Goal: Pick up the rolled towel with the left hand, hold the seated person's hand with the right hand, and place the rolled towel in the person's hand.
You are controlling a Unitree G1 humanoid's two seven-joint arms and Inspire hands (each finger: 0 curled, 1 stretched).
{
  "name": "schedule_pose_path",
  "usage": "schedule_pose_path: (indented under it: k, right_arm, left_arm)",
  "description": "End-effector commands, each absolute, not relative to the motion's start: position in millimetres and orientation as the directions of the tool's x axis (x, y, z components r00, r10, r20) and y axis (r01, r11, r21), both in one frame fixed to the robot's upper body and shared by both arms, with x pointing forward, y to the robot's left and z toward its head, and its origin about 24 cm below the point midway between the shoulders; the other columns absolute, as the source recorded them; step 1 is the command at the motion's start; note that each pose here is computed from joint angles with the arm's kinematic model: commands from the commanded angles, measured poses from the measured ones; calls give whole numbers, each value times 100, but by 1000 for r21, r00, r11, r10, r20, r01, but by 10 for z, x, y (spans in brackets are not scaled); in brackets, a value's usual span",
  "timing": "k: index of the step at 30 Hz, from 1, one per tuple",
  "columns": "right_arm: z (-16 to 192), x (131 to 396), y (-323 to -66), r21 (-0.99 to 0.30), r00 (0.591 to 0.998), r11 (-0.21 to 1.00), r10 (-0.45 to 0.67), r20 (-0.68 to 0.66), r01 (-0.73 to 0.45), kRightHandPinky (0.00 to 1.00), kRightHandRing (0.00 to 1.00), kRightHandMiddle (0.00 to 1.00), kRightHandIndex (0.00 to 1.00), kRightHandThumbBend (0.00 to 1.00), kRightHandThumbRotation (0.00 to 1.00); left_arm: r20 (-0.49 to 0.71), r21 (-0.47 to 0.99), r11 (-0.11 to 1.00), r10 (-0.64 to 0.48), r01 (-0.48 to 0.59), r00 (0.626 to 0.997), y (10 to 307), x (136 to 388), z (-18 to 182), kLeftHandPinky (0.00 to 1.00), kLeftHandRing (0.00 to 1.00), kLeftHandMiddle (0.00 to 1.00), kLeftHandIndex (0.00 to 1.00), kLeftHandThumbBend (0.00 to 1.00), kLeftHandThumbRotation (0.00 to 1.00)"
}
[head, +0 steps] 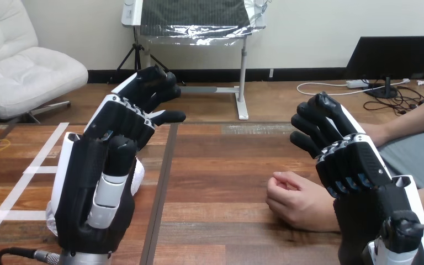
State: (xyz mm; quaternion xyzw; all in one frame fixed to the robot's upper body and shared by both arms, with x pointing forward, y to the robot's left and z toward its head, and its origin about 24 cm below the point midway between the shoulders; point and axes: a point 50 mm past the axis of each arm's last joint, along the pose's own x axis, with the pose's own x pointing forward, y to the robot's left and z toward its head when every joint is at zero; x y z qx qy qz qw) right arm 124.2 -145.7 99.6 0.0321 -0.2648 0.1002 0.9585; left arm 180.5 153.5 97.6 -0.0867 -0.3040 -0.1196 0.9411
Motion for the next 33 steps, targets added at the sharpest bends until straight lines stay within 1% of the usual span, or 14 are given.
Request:
schedule_pose_path:
  k: [1,8,12,14,18,20,21,24,27,30,31,33]
  right_arm:
    - [1112,1263,-1455,-4,800,978,173,574,-209,87,89,89,90,84,100]
    - [1111,1265,-1454,-2,801,978,174,573,-210,87,89,89,90,83,100]
    - [1109,1265,-1452,-2,802,978,172,572,-209,87,90,89,90,83,100]
    - [1108,1266,-1451,0,802,978,173,572,-210,87,90,89,90,83,100]
    - [1107,1269,-1449,1,802,977,174,571,-212,87,90,89,90,82,100]
    - [1107,1271,-1448,3,802,977,174,572,-214,87,90,90,90,82,100]
    - [1106,1271,-1448,3,802,977,174,571,-214,87,90,90,90,82,100]
    - [1105,1274,-1448,3,803,977,174,570,-214,88,90,90,90,82,100]
    - [1103,1275,-1448,5,805,977,173,568,-213,88,90,90,90,81,100]
    - [1100,1277,-1449,6,805,977,170,568,-211,88,90,90,90,81,100]
    - [1099,1278,-1449,5,805,977,170,569,-211,88,90,90,90,81,100]
    - [1097,1280,-1450,5,804,977,170,569,-211,88,90,89,90,81,100]
  left_arm:
    - [633,-89,953,-170,289,755,1515,1829,1057,68,80,81,79,64,78]
    - [627,-86,957,-163,276,762,1522,1835,1047,68,80,81,79,62,78]
    - [614,-66,969,-148,237,776,1536,1846,1037,68,79,80,79,61,78]
    - [606,-67,972,-142,227,783,1543,1853,1030,69,80,80,79,62,76]
    - [596,-40,985,-109,165,795,1569,1890,1018,69,79,80,79,64,71]
    - [596,-23,989,-104,147,796,1581,1909,1014,69,79,79,80,67,68]
    - [590,-4,992,-98,125,801,1597,1927,1011,69,79,79,80,71,66]
    - [579,28,996,-83,82,811,1629,1964,1004,69,78,79,80,76,62]
    - [576,51,997,-72,52,814,1661,2006,997,68,78,80,80,81,55]
    - [575,88,996,-68,21,815,1692,2048,995,68,80,81,81,85,45]
    - [573,103,995,-65,7,817,1701,2060,994,68,81,83,82,88,39]
    - [571,137,990,-61,-21,819,1723,2086,992,68,81,84,83,90,34]
